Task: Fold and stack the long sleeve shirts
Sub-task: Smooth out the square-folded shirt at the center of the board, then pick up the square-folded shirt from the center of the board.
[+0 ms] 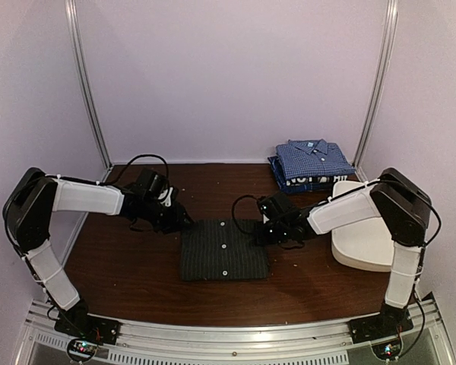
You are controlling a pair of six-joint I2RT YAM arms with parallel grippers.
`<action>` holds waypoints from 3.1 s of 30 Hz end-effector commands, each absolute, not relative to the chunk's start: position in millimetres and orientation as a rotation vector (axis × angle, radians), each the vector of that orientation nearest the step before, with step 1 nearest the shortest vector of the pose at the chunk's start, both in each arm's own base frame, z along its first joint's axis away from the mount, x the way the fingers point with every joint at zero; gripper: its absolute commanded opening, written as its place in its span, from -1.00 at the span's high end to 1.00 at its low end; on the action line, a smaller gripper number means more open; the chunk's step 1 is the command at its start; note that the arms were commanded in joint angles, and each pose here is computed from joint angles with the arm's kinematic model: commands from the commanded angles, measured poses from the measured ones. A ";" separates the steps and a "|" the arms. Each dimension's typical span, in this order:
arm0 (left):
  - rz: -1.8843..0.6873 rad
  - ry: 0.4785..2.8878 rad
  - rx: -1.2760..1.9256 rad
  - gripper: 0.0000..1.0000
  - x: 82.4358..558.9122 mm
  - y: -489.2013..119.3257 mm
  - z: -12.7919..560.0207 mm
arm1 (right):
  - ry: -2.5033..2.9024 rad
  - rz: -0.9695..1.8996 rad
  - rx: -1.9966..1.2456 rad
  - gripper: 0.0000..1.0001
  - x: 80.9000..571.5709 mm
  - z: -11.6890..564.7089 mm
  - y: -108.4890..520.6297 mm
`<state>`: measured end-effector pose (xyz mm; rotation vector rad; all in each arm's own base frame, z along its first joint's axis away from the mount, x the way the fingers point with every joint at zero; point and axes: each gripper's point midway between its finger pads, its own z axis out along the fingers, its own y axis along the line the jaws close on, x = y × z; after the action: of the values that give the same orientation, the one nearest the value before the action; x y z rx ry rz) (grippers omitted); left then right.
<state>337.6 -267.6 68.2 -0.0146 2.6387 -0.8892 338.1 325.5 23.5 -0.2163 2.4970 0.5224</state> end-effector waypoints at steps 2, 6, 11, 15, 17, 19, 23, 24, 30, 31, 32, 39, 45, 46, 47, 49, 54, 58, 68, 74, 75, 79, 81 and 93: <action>-0.891 2.557 -0.041 0.24 355.0 -271.0 93.5 | 2.559 0.467 -0.376 0.97 347.8 7.6 340.7; -0.817 2.567 -0.051 0.35 370.8 -269.6 87.1 | 2.532 0.388 -0.359 0.86 361.1 30.5 329.3; -0.815 2.602 -0.011 0.48 379.6 -278.0 72.0 | 2.489 0.335 -0.338 0.37 368.3 65.8 319.4; -0.807 2.638 0.004 0.59 383.9 -281.7 55.5 | 2.434 0.376 -0.331 0.23 373.9 97.4 328.3; -0.790 2.647 0.003 0.59 387.9 -280.6 48.9 | 2.411 0.416 -0.345 0.23 375.6 105.8 338.9; -0.773 2.660 0.001 0.60 392.5 -279.4 39.8 | 2.404 0.471 -0.370 0.23 376.1 107.1 352.7; -0.738 2.676 -0.004 0.61 404.3 -275.0 27.7 | 2.406 0.584 -0.424 0.29 377.3 95.1 379.8; -0.730 2.678 -0.004 0.62 406.8 -273.9 25.4 | 2.408 0.594 -0.428 0.31 379.3 91.0 383.5; -0.694 2.682 0.013 0.61 416.2 -269.6 19.9 | 2.442 0.637 -0.414 0.34 402.4 61.1 393.6; -0.693 2.684 0.013 0.62 417.2 -268.7 19.6 | 2.462 0.629 -0.398 0.36 407.3 52.3 390.0; -0.688 2.683 0.008 0.62 418.7 -266.7 19.5 | 2.481 0.621 -0.381 0.36 410.8 44.0 386.0; -0.672 2.650 -0.038 0.61 433.8 -243.1 36.3 | 2.555 0.625 -0.309 0.35 419.8 15.1 366.3; -0.635 2.607 -0.087 0.48 432.8 -214.0 66.0 | 2.505 0.624 -0.310 0.27 419.5 45.7 361.1; -0.635 2.601 -0.094 0.44 429.8 -210.2 70.7 | 2.493 0.615 -0.310 0.26 419.9 52.9 359.0; -0.638 2.596 -0.098 0.41 425.8 -207.5 75.2 | 2.477 0.608 -0.309 0.25 420.2 62.3 356.8; -0.662 2.588 -0.101 0.35 414.9 -205.5 83.5 | 2.465 0.575 -0.312 0.23 418.6 72.4 349.8; -0.774 2.594 -0.121 0.23 373.5 -202.9 93.8 | 2.433 0.559 -0.325 0.19 405.9 93.6 337.2; -0.910 2.606 -0.143 0.14 335.5 -205.9 94.7 | 2.425 0.599 -0.359 0.22 385.8 102.0 336.1; -1.011 2.729 -0.177 0.06 267.1 -226.3 65.1 | 2.458 0.692 -0.507 0.37 327.7 86.9 350.2; -1.044 2.795 -0.176 0.05 246.0 -237.9 47.4 | 2.495 0.696 -0.525 0.38 304.1 65.4 341.6; -1.056 2.801 -0.174 0.05 244.0 -240.1 45.2 | 2.498 0.695 -0.524 0.38 302.0 62.7 339.8; -1.056 2.826 -0.169 0.05 241.2 -246.9 36.9 | 2.526 0.687 -0.516 0.38 292.8 49.3 331.3; -1.044 2.836 -0.175 0.05 241.6 -247.9 33.7 | 2.538 0.683 -0.512 0.39 288.7 44.4 328.0; -0.996 2.915 -0.194 0.26 233.3 -256.5 9.5 | 2.546 0.681 -0.485 0.39 282.0 40.9 319.9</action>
<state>236.7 -255.7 23.4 -0.1671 2.8727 -1.0373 282.9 320.6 31.7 -0.5012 2.5661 0.6666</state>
